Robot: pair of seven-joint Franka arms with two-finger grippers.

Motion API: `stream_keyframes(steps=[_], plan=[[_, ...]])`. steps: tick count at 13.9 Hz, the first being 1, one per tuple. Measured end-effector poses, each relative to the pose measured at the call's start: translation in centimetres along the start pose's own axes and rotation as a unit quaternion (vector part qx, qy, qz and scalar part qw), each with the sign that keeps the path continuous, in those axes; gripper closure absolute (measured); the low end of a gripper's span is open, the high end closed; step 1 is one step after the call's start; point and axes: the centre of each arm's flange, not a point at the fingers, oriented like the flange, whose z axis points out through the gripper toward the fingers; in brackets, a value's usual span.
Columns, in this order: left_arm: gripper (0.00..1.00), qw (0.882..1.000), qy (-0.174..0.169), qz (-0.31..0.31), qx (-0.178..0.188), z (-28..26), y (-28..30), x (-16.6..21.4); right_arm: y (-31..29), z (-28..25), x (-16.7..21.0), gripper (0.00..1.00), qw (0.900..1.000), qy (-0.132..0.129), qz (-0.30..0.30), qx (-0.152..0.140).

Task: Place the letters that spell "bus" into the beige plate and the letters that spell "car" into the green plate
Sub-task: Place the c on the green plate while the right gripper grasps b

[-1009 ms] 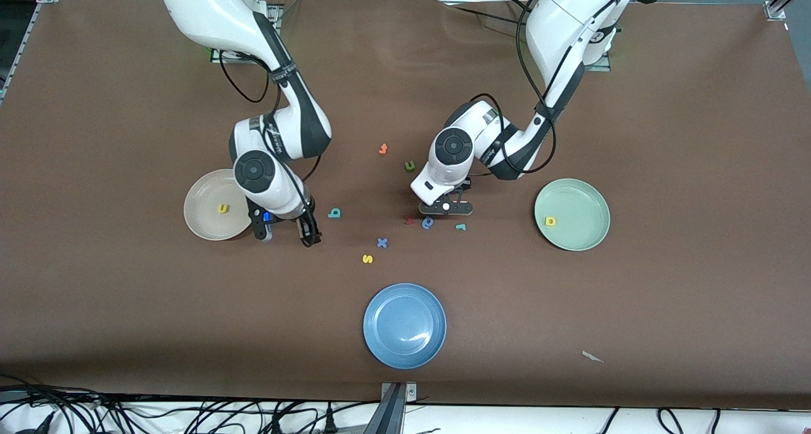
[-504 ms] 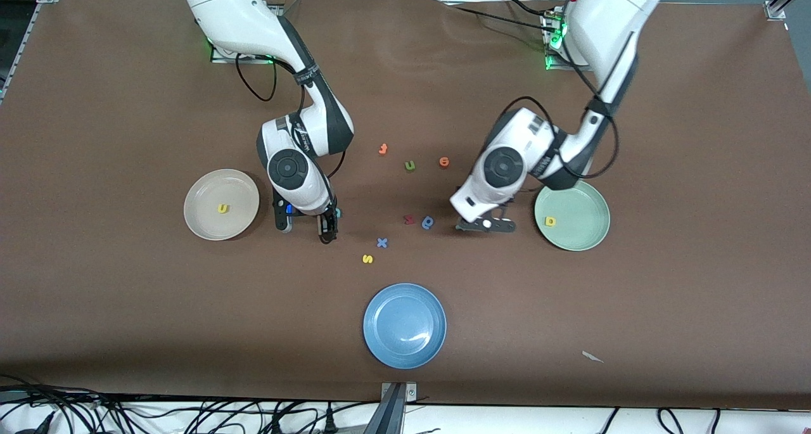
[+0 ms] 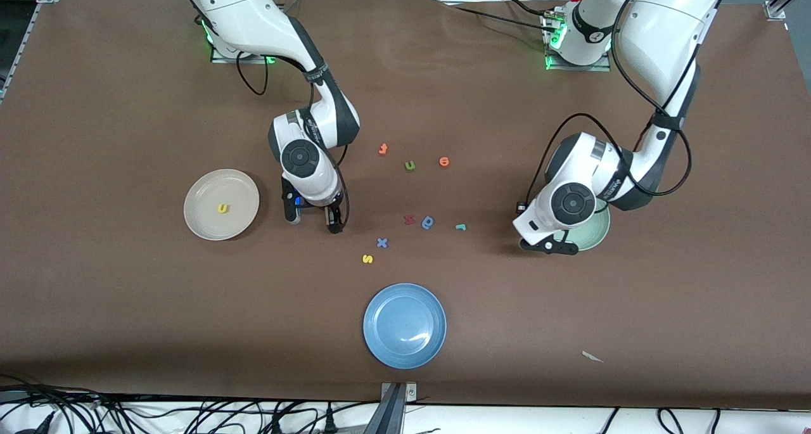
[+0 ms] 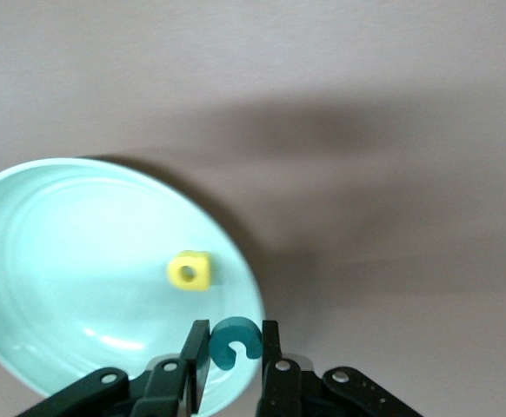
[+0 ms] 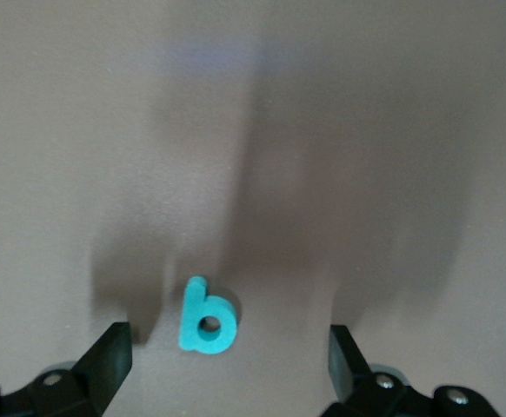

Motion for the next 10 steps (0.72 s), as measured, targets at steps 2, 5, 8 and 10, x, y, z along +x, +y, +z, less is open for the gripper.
stream_keyframes(steps=[2,5,8,10], plan=[[0.73,1.0,-0.012,-0.008,-0.001,0.9,-1.9,0.0,0.1,0.1,0.3,0.0,1.0,0.001,0.001,0.002],[0.73,0.999,-0.031,0.011,-0.009,2.7,-5.9,0.0,0.6,0.6,0.9,0.02,1.0,0.005,-0.005,0.0],[0.58,0.999,-0.04,0.023,-0.025,3.7,-11.2,0.3,0.5,0.4,0.9,0.1,1.0,0.003,-0.006,0.007],[0.39,0.998,-0.039,0.03,-0.027,3.3,-11.2,0.1,0.4,0.1,0.9,0.3,1.0,0.002,-0.008,0.012]])
